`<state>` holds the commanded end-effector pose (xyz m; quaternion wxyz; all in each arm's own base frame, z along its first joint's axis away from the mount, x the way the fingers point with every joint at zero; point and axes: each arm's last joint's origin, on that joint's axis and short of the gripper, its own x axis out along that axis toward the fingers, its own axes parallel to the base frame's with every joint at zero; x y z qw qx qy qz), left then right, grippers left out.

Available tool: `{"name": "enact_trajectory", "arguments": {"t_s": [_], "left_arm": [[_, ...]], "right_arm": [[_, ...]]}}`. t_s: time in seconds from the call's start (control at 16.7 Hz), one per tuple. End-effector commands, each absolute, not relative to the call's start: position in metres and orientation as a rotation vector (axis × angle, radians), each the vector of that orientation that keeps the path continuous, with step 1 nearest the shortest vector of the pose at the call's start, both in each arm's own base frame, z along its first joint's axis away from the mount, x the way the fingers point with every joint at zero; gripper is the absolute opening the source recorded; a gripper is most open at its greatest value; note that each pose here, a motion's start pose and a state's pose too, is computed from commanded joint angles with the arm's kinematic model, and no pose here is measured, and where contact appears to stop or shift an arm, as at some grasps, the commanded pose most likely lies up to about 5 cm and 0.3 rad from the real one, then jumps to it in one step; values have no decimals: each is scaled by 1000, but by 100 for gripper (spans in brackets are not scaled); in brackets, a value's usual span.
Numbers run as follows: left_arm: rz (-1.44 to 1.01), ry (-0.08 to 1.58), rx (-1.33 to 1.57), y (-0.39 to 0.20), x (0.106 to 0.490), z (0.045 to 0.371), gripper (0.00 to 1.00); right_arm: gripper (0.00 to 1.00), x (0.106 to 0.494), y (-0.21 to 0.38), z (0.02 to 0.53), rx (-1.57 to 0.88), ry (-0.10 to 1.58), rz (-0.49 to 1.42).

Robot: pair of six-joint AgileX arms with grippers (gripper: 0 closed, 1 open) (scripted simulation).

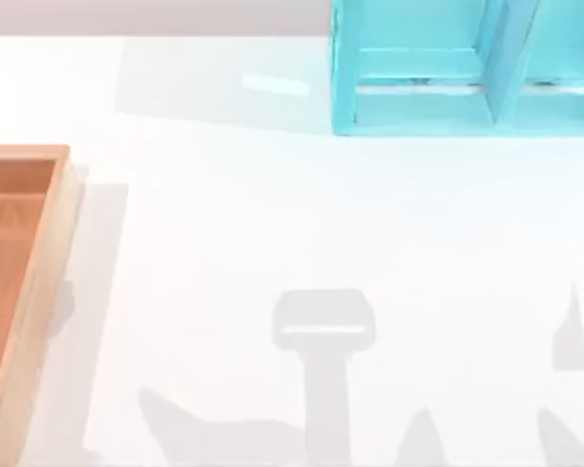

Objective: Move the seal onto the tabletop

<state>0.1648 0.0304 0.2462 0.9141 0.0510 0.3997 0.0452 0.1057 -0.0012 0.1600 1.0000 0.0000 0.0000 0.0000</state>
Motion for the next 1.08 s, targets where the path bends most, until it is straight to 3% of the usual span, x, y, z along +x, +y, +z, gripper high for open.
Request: {"name": "enact_trajectory", "arguments": {"t_s": [0.3, 0.54, 1.08], "left_arm": [[57, 1258, 76, 64, 225, 255, 100], [9, 1491, 32, 88, 260, 247, 100], [-15, 1568, 15, 96, 271, 240, 100]], "right_arm": [[100, 106, -1, 160, 0, 0, 0], [100, 106, -1, 160, 0, 0, 0], [100, 106, -1, 160, 0, 0, 0]]}}
